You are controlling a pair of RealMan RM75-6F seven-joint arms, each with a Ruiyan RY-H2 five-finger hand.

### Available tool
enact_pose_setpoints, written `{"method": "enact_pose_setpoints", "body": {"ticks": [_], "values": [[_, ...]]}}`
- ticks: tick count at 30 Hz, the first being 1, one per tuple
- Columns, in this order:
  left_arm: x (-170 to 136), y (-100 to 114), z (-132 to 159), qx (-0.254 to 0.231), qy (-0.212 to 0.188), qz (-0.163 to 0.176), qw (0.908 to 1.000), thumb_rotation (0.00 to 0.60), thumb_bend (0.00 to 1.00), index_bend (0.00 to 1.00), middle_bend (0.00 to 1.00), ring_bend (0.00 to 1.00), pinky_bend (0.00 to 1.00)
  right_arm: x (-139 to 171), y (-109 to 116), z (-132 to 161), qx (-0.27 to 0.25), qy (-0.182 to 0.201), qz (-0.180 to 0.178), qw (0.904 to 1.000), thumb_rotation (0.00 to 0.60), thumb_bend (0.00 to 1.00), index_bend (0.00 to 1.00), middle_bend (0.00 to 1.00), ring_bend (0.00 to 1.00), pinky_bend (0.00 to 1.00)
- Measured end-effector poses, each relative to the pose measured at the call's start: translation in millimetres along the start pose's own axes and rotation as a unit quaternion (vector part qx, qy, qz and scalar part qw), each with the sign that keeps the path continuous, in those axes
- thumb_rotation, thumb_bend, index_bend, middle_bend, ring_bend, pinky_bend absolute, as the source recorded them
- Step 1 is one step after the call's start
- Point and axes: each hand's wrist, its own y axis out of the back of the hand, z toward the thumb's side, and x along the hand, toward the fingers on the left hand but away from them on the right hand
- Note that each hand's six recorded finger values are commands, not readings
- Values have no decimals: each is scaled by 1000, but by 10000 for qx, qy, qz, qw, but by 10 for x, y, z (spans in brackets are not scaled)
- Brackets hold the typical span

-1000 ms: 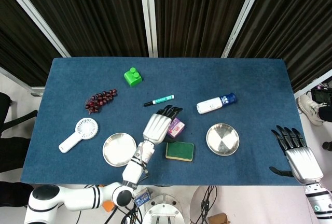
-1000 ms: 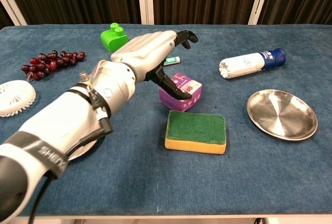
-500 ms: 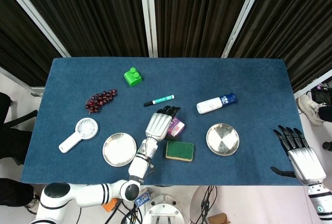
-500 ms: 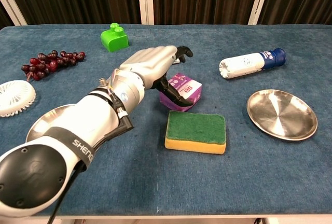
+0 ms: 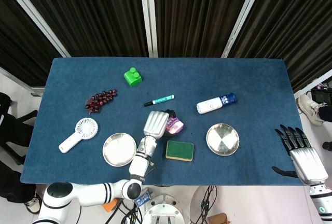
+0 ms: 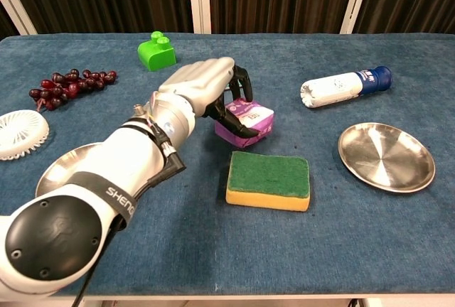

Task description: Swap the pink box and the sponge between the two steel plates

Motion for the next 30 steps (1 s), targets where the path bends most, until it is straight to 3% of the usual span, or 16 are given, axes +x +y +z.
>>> {"method": "enact_pose_setpoints", "body": {"ticks": [4,10,15,20,27,30], "values": [[-65,149,15,-60,-153,211,9996,600,496,580,638,715,716,-5,-15,6,31,-3,20,10000,522,120,0,0,0,0],[-337,444,-49,-3,-445,361,9984,600,491,581,640,717,716,6,-23,9,66,-28,19,10000,521,120,0,0,0,0],[-794,686,-417,374,-494,294,9976,600,483,581,639,716,716,10,-28,23,83,-45,5,10000,522,119,0,0,0,0],[-1228,663,-891,604,-227,77,9979,600,462,581,637,711,716,16,-52,68,134,-7,25,9999,522,120,0,0,0,0],[-1397,567,-1285,687,35,21,9976,600,434,579,624,690,703,22,-88,113,176,40,67,9998,521,120,0,0,0,0],[-1447,543,-1400,724,107,-20,9973,600,333,521,553,592,630,17,-98,116,194,42,83,9998,521,120,0,0,0,0]]}}
